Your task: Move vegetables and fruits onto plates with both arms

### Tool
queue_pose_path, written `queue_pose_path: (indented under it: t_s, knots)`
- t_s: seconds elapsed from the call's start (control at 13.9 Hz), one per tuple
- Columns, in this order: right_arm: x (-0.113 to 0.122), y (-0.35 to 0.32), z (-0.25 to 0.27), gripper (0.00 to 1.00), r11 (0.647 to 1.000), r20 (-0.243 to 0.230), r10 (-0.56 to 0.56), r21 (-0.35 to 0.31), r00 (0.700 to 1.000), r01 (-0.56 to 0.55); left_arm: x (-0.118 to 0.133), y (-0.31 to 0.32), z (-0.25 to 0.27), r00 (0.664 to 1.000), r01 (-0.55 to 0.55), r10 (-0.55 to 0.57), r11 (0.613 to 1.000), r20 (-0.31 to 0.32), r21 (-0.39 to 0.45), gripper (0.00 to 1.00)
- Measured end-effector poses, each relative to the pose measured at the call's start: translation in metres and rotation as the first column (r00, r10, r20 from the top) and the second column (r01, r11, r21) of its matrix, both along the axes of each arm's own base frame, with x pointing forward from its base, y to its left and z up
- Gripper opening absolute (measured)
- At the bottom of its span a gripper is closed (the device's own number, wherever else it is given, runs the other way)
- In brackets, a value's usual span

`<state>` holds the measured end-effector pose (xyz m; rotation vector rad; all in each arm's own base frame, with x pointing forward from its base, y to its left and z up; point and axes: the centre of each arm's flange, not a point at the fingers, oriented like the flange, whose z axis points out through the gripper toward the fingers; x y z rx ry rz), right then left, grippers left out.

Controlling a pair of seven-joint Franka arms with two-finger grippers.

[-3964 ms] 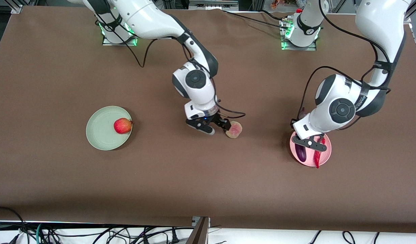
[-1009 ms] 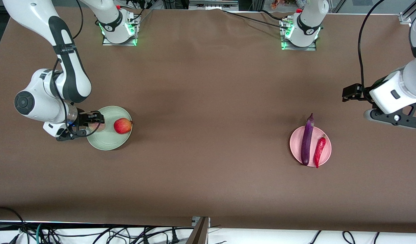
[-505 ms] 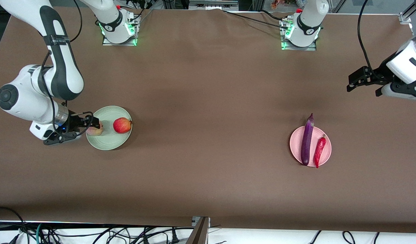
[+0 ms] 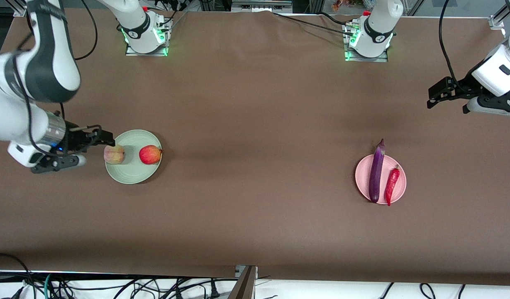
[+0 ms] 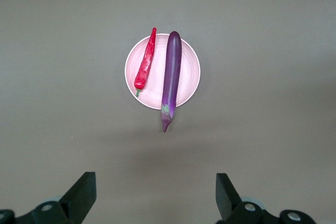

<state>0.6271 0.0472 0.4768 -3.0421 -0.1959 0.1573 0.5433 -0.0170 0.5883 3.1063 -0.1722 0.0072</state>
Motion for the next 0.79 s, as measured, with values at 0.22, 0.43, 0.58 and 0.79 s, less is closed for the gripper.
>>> queue_pose_path:
  t_s: [0.22, 0.43, 0.58, 0.79]
  knots:
    - [-0.039, 0.000, 0.071, 1.00, 0.996, -0.011, -0.083, -0.035, 0.997, 0.082, -0.001, -0.002, 0.003, 1.000, 0.004, -0.004, 1.000, -0.001, 0.000, 1.00]
    - [-0.076, -0.006, 0.126, 1.00, 0.995, 0.006, -0.100, -0.025, 0.995, 0.100, -0.001, -0.010, 0.005, 1.000, 0.018, -0.018, 1.000, 0.001, 0.001, 1.00]
    - [-0.084, -0.010, 0.135, 1.00, 0.994, 0.013, -0.101, -0.039, 0.995, 0.102, -0.001, -0.011, 0.006, 1.000, 0.021, -0.021, 1.000, 0.005, 0.001, 1.00]
    - [-0.082, -0.010, 0.128, 1.00, 0.994, 0.002, -0.102, -0.047, 0.995, 0.102, -0.001, -0.011, 0.008, 1.000, 0.021, -0.021, 1.000, 0.008, 0.000, 1.00]
